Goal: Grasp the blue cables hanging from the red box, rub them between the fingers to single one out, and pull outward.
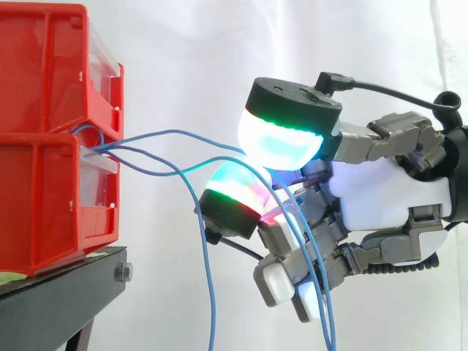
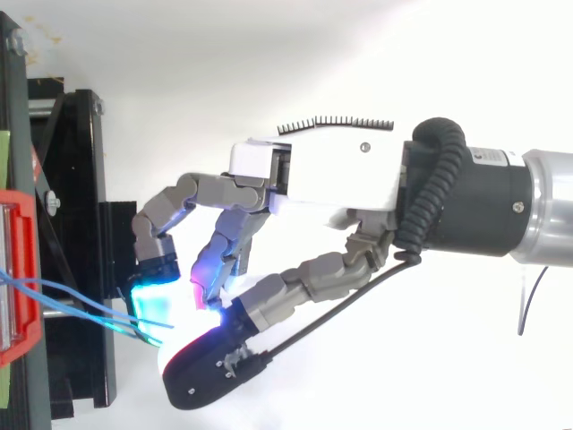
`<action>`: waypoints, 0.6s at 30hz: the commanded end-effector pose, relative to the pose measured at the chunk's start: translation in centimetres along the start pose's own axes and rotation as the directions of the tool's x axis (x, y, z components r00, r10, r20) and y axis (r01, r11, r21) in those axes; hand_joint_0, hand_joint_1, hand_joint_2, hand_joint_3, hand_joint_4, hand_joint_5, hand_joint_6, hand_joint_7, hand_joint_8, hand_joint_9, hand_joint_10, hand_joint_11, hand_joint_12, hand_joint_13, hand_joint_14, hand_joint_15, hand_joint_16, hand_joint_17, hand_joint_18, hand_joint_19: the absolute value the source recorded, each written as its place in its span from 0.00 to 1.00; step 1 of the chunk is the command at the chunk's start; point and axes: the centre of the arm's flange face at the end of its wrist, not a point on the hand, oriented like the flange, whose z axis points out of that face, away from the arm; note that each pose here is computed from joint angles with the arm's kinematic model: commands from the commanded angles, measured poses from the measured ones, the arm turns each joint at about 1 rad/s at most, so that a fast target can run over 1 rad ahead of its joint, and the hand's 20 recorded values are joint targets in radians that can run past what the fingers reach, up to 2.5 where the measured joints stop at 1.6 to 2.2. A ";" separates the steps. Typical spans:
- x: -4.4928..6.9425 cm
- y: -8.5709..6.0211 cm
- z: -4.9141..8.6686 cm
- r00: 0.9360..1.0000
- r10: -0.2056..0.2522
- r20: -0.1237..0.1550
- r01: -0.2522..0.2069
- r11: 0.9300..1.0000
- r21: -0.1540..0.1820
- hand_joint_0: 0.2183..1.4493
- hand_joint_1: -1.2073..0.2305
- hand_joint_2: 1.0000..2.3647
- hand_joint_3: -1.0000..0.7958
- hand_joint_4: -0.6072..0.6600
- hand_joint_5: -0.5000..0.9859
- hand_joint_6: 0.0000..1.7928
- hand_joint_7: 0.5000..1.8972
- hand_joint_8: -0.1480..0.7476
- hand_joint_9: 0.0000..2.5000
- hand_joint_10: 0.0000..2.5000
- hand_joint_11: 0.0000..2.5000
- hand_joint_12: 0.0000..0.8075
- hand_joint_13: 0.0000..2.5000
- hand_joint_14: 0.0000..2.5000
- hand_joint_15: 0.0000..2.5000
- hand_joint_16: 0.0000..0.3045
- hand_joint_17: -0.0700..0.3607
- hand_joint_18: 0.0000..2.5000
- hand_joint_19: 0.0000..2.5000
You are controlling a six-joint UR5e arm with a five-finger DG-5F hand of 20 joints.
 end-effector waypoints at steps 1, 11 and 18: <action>0.1 0.1 0.0 1.000 0.000 -0.001 0.000 1.000 -0.001 0.32 0.26 0.00 0.32 0.59 0.24 0.48 0.50 0.50 0.43 0.01 0.27 0.47 0.40 0.01 0.26 0.15 0.40 0.35 0.29; -0.1 0.4 -0.4 1.000 -0.005 -0.003 0.005 1.000 0.018 0.42 0.19 0.01 0.40 0.59 0.20 0.53 0.39 0.49 0.38 0.01 0.31 0.47 0.38 0.01 0.26 0.15 0.40 0.36 0.27; -0.2 0.4 -0.4 1.000 -0.005 -0.001 0.005 1.000 0.019 0.40 0.21 0.01 0.34 0.61 0.20 0.52 0.35 0.49 0.38 0.01 0.31 0.47 0.38 0.01 0.26 0.15 0.40 0.36 0.27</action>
